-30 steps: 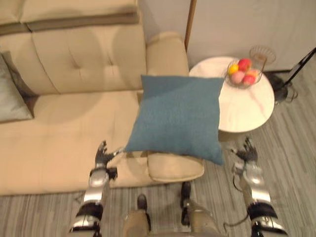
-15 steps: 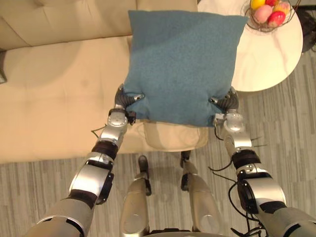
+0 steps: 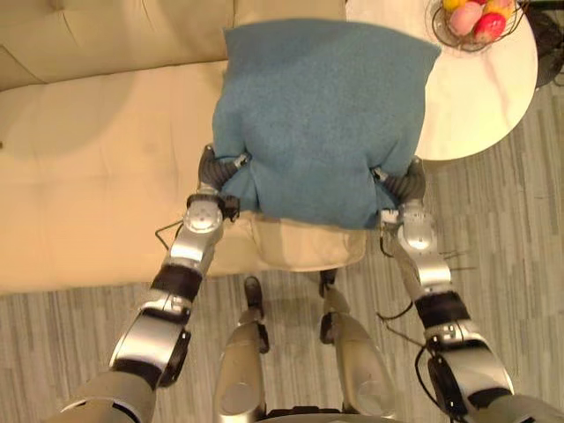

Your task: Pick up cushions and gather them together orderly.

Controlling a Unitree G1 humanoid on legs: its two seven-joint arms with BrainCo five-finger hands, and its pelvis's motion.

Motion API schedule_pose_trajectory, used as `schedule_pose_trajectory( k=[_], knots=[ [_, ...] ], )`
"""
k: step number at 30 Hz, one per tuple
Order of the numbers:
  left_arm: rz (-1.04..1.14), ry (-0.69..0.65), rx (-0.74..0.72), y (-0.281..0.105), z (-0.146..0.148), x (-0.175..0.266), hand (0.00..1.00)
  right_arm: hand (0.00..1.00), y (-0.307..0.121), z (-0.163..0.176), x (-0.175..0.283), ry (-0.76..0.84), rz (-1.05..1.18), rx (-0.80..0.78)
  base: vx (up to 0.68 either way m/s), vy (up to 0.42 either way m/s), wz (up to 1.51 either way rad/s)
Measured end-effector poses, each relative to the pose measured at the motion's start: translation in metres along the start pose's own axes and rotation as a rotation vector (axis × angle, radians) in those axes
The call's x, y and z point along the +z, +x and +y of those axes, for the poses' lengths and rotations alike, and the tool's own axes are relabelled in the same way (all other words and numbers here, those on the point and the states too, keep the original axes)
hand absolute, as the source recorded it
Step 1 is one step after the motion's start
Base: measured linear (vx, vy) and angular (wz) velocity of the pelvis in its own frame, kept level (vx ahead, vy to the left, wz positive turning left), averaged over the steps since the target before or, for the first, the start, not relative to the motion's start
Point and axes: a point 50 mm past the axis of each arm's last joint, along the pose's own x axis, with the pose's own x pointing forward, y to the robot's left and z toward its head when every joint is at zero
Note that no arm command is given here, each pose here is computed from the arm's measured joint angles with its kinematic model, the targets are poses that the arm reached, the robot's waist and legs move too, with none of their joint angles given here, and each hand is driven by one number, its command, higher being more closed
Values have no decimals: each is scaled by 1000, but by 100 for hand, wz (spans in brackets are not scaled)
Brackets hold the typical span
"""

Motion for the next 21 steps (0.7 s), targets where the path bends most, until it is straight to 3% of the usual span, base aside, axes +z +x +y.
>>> schedule_pose_trajectory(
  k=[9,13,21],
  knots=[
    [280,-116,61,-125,9,-66,100,100,-88,-1,-40,86,182,110,46,36,2],
    [285,-136,96,-140,17,-63,100,100,-95,9,-41,126,193,163,-38,40,-28],
    [235,-143,122,-133,20,-57,100,100,-88,16,-36,155,163,191,-152,24,11]
  ],
)
